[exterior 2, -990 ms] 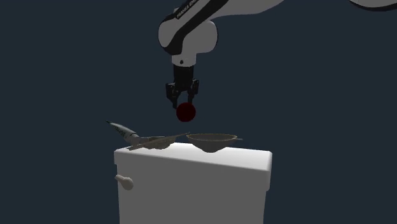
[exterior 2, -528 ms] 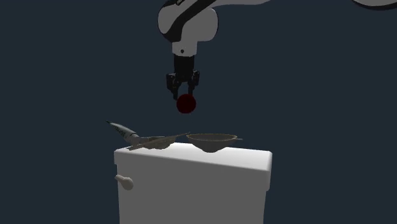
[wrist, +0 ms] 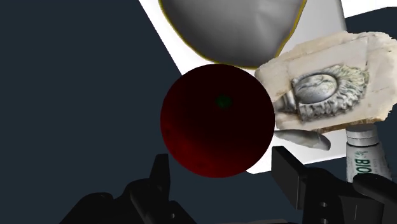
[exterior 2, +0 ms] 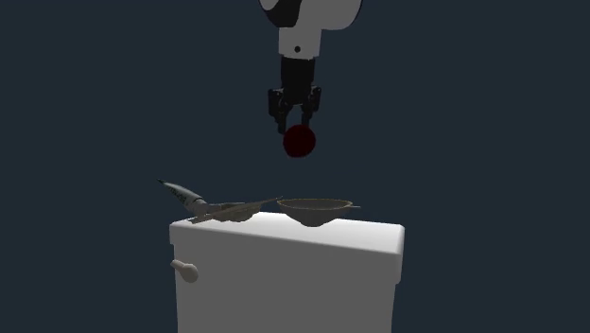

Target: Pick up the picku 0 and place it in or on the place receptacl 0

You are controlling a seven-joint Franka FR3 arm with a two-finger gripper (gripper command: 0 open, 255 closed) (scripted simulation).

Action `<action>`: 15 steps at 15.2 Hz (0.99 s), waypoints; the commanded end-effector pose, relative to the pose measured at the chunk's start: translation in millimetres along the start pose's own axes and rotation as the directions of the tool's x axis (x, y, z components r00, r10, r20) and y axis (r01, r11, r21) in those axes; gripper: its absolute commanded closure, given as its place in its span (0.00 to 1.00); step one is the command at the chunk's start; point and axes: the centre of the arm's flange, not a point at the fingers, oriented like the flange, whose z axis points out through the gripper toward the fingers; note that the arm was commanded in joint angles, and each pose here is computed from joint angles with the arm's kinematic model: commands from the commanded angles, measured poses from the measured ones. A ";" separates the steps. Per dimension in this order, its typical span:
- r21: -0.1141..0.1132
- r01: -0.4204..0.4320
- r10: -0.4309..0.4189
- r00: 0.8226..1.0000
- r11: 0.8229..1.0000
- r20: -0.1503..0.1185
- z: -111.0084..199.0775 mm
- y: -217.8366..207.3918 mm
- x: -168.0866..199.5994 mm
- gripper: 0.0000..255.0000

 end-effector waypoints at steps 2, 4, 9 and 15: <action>0.000 0.000 0.000 1.000 1.000 0.000 -23.5 3.3 -35.7 1.00; 0.000 0.000 0.000 1.000 1.000 0.000 -24.5 2.8 -45.3 1.00; 0.000 0.000 0.000 1.000 1.000 0.000 -1.0 -3.6 -55.4 1.00; 0.000 0.000 0.000 1.000 1.000 0.000 27.2 -11.3 -67.6 1.00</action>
